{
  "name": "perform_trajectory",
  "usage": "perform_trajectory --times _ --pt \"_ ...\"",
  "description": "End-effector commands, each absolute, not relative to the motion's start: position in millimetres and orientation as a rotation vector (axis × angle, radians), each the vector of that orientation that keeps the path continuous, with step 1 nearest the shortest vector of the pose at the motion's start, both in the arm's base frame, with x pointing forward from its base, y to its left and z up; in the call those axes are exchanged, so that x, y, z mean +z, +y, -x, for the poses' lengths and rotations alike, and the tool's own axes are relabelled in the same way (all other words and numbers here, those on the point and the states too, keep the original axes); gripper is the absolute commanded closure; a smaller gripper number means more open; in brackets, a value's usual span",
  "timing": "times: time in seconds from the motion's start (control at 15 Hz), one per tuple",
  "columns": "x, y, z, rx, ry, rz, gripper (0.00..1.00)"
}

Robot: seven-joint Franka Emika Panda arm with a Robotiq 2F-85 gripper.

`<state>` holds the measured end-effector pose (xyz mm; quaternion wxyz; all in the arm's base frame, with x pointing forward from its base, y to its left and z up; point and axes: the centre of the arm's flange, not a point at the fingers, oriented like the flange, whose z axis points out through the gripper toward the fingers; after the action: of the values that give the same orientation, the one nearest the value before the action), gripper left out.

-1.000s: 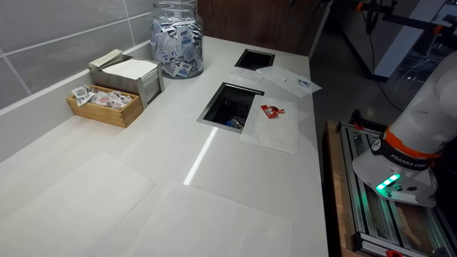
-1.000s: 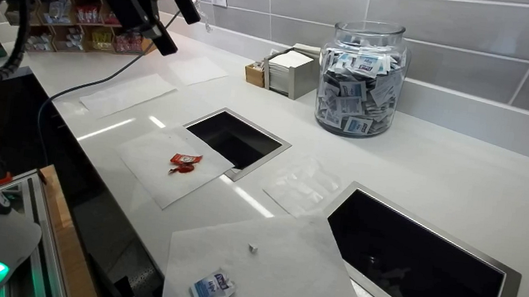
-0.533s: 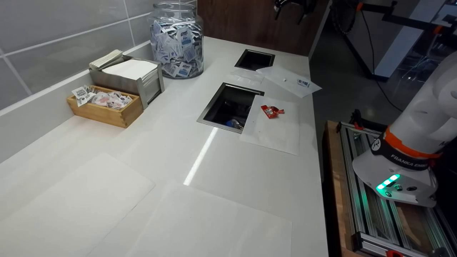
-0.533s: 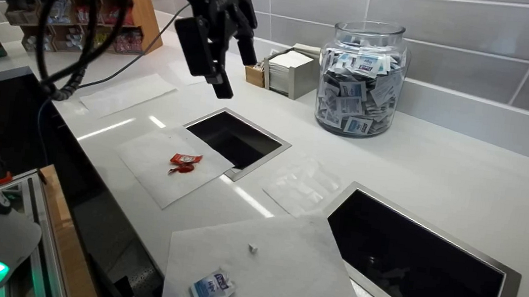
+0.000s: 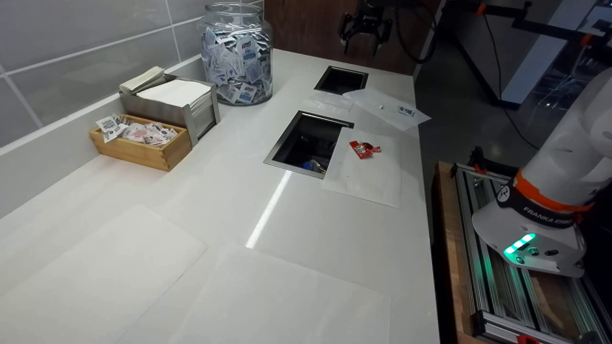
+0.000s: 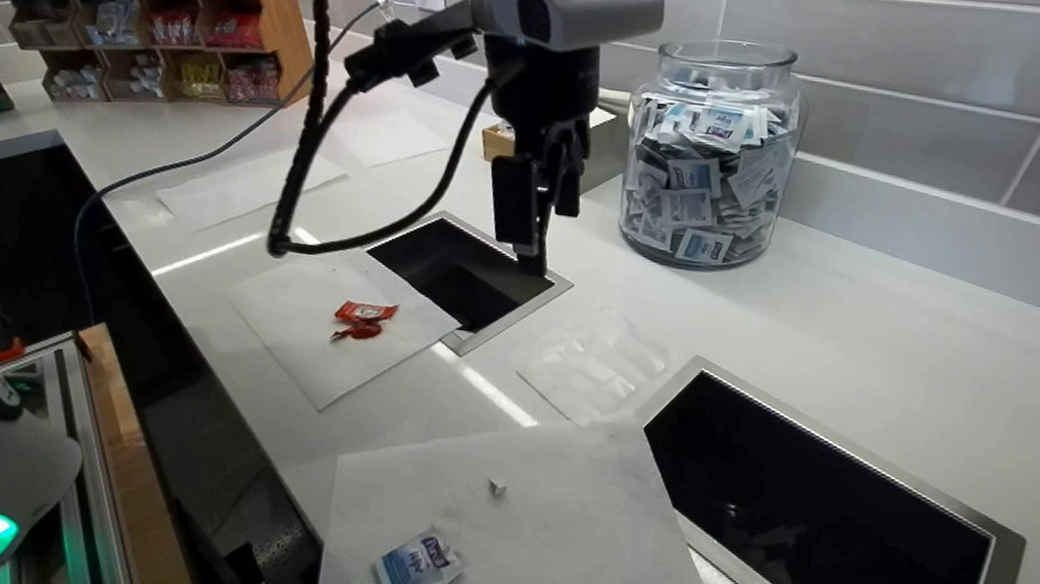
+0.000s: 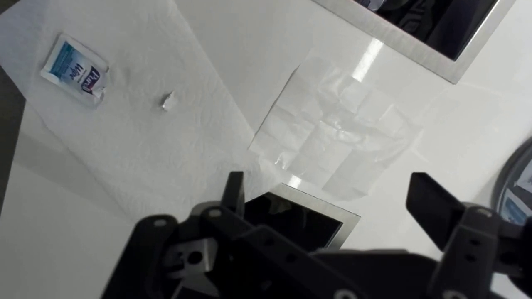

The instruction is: Use the napkin in the middle to wipe the counter

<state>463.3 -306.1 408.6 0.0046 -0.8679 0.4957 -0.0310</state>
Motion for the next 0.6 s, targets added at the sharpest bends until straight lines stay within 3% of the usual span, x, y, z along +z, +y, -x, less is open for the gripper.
perform_trajectory --times 0.0,0.4,0.53 --pt "377.2 -316.7 -497.0 -0.045 1.526 2.719 0.00" --pt "320.7 -315.1 -528.0 0.108 1.487 2.725 0.00" --pt "327.6 -307.3 -516.9 0.069 1.503 2.738 0.00"
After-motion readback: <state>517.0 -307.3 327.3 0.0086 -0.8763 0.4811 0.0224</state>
